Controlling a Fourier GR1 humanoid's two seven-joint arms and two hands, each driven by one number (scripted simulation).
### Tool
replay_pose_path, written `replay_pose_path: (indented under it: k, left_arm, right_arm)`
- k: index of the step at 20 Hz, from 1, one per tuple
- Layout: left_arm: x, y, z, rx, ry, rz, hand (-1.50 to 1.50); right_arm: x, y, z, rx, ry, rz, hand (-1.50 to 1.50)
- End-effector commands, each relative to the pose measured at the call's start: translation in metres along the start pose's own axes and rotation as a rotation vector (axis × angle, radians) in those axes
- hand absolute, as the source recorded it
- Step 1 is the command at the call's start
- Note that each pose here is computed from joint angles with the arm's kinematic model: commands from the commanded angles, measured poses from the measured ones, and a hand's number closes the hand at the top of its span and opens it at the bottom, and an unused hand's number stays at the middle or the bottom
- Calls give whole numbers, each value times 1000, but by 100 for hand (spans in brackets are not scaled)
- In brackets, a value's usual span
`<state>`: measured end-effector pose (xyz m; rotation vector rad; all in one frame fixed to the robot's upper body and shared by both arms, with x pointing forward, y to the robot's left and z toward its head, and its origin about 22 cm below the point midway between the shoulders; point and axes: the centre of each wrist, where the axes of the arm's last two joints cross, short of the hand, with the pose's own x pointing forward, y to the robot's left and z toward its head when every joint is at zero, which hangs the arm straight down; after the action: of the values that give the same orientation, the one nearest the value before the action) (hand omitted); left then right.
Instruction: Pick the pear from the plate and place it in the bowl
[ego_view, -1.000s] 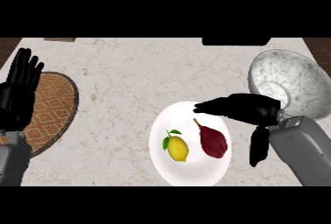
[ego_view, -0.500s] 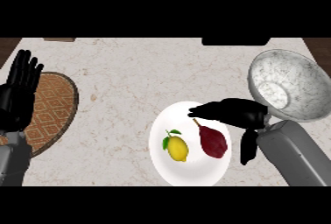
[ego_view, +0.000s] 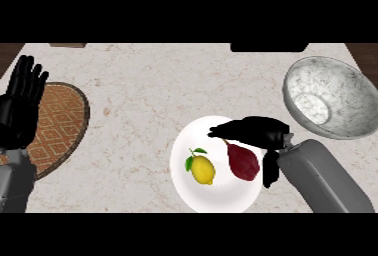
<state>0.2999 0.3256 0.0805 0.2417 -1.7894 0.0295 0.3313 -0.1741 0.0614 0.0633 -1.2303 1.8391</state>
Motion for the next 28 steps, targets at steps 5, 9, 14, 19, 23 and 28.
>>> replay_pose_path:
  k: [5, 9, 14, 19, 23, 28]
  left_arm:
    - [6, 5, 5, -7, 2, 6, 0]
    - [-13, 1, 14, 0, 10, -6, 0]
    - [12, -6, -5, -7, -3, 12, 0]
    - [1, -14, 12, -14, -8, 6, 0]
    - [1, 7, 13, 3, 8, -8, 0]
    - [-1, 36, 18, 123, 31, -32, 0]
  right_arm:
    - [-15, 14, -22, 47, 53, -17, -150]
    - [-23, 21, -7, 61, 69, -5, -150]
    - [-20, 30, -27, -37, -19, 20, 150]
    - [-13, 29, -25, -72, -48, 41, 150]
    - [-71, 36, 40, -155, 121, 35, 150]
    - [-149, 30, 230, -303, 722, -32, 150]
